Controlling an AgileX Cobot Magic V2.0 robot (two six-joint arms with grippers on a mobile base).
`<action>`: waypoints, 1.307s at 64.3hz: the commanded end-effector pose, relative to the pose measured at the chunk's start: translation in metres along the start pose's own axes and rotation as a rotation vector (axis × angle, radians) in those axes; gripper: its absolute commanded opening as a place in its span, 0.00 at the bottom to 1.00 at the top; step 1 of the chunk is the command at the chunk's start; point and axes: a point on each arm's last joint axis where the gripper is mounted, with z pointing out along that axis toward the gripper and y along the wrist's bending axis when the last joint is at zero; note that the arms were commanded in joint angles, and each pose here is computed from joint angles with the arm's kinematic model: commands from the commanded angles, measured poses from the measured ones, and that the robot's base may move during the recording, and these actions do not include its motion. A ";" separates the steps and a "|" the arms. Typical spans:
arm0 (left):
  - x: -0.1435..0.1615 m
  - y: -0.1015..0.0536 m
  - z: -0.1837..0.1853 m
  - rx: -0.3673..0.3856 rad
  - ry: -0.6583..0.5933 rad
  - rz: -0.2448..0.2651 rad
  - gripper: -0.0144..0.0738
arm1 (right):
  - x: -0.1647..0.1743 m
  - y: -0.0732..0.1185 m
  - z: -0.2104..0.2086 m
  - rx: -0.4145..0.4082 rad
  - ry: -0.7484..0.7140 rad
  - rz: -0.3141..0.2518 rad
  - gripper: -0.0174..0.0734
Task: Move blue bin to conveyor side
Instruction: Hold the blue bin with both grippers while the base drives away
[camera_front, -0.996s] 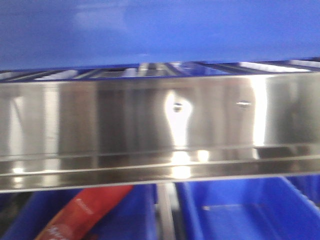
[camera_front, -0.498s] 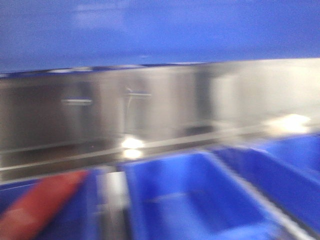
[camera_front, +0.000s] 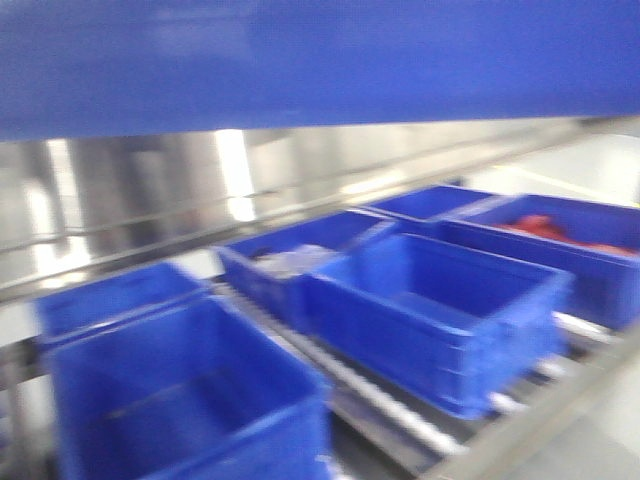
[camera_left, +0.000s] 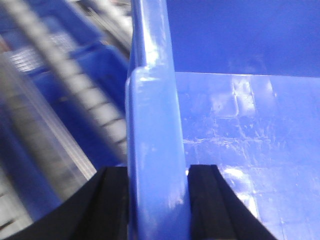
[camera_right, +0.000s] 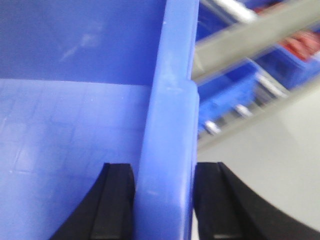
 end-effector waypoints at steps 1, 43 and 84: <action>-0.008 -0.001 -0.011 -0.006 -0.124 0.025 0.14 | -0.008 -0.003 -0.013 0.032 -0.132 -0.034 0.10; -0.007 0.000 -0.011 -0.010 -0.123 0.026 0.14 | -0.008 -0.003 -0.013 0.032 -0.132 -0.034 0.10; -0.007 0.000 -0.011 -0.014 -0.123 0.028 0.14 | -0.008 -0.003 -0.013 0.032 -0.132 -0.034 0.10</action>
